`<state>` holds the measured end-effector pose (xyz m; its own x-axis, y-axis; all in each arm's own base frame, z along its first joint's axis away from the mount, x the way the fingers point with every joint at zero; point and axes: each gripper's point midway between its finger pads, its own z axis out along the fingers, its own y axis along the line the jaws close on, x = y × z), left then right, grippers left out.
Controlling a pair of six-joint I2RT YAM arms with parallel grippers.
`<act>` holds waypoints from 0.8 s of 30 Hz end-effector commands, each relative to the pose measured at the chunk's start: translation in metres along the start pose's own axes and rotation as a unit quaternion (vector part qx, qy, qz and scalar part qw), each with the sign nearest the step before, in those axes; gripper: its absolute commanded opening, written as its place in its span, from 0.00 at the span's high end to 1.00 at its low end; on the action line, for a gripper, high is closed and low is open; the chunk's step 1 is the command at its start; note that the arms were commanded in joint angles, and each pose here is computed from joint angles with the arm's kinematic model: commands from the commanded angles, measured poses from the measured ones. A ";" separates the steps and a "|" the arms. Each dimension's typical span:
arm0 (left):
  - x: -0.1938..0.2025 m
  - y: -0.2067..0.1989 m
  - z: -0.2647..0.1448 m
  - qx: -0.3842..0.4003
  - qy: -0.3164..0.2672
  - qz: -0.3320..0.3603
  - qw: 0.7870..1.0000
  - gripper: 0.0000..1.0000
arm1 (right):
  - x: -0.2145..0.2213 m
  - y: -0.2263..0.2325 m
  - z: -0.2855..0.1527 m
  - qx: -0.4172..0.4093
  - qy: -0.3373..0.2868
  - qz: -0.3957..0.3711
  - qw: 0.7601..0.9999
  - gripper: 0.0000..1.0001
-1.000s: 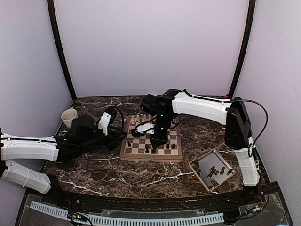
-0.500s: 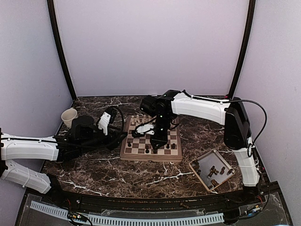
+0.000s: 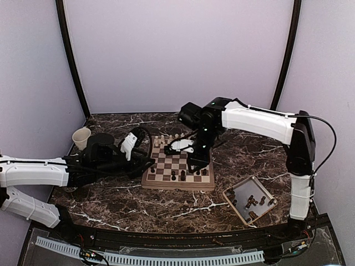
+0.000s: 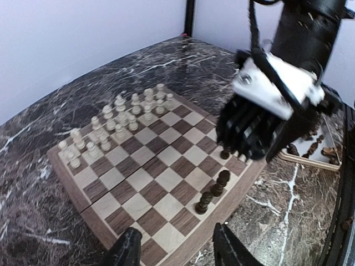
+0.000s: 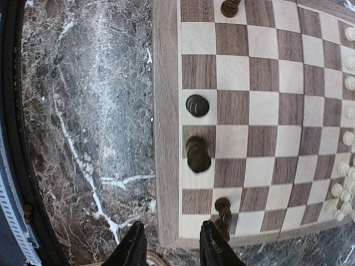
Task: Set up the chess pieces on the board
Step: Place the queen at d8, then pick up the bishop at the corner of the board.
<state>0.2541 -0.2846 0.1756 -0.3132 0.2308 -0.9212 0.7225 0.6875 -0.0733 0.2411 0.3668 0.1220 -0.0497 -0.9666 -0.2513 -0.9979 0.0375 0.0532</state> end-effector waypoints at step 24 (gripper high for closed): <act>0.101 -0.261 0.047 0.423 0.235 0.302 0.821 0.51 | 0.138 -0.031 -0.086 0.066 -0.211 0.217 0.951 0.64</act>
<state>0.0809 -0.4681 0.0865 0.1248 0.7386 -0.6625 0.9665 -0.2414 -0.0870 0.2656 0.2049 0.1719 -0.4293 -0.7133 -0.5540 -0.8837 0.4585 0.0945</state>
